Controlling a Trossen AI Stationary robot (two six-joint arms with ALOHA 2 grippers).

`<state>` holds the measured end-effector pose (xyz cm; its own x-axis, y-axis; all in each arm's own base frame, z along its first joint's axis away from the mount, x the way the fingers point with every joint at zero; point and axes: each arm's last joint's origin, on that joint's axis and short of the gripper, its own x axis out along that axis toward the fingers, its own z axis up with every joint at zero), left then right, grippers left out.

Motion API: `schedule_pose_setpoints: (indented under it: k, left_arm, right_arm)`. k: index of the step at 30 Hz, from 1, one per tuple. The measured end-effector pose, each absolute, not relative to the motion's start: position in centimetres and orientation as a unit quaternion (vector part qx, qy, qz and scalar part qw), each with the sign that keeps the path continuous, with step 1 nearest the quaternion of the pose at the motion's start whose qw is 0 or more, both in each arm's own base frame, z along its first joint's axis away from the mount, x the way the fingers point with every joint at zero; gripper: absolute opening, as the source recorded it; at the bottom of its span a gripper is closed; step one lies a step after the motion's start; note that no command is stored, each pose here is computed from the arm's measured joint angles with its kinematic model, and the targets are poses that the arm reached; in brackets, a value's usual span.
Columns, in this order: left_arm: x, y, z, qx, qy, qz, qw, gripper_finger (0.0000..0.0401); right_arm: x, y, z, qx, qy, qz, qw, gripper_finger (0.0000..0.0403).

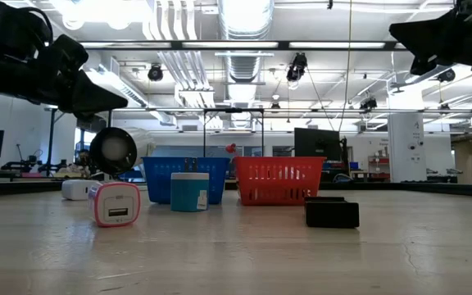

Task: Pick & Place Office items
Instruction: Put the black digital clock into the blue bin

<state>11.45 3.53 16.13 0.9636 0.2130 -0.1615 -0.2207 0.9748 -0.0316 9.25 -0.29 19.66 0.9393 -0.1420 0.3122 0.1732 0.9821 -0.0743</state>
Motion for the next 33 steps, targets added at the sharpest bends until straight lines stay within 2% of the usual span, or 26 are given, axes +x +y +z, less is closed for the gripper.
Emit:
schedule_pose_setpoints:
  k: [21,29,33]
  left_arm:
    - [11.44,3.53,16.06,-0.024,0.083,0.111,0.99,0.0012]
    - [11.34,3.88,16.06,-0.05,0.077,0.175,0.98,0.0012]
    - [11.33,3.9,16.06,-0.053,0.077,0.179,0.979,0.0012]
  right_arm:
    - [9.25,-0.29,19.65,-0.052,-0.154,-0.08,0.983,0.0008]
    - [9.31,-0.29,19.61,-0.052,-0.152,-0.08,0.984,0.0008]
    - [9.51,-0.31,19.44,-0.058,-0.14,-0.085,0.985,0.0008]
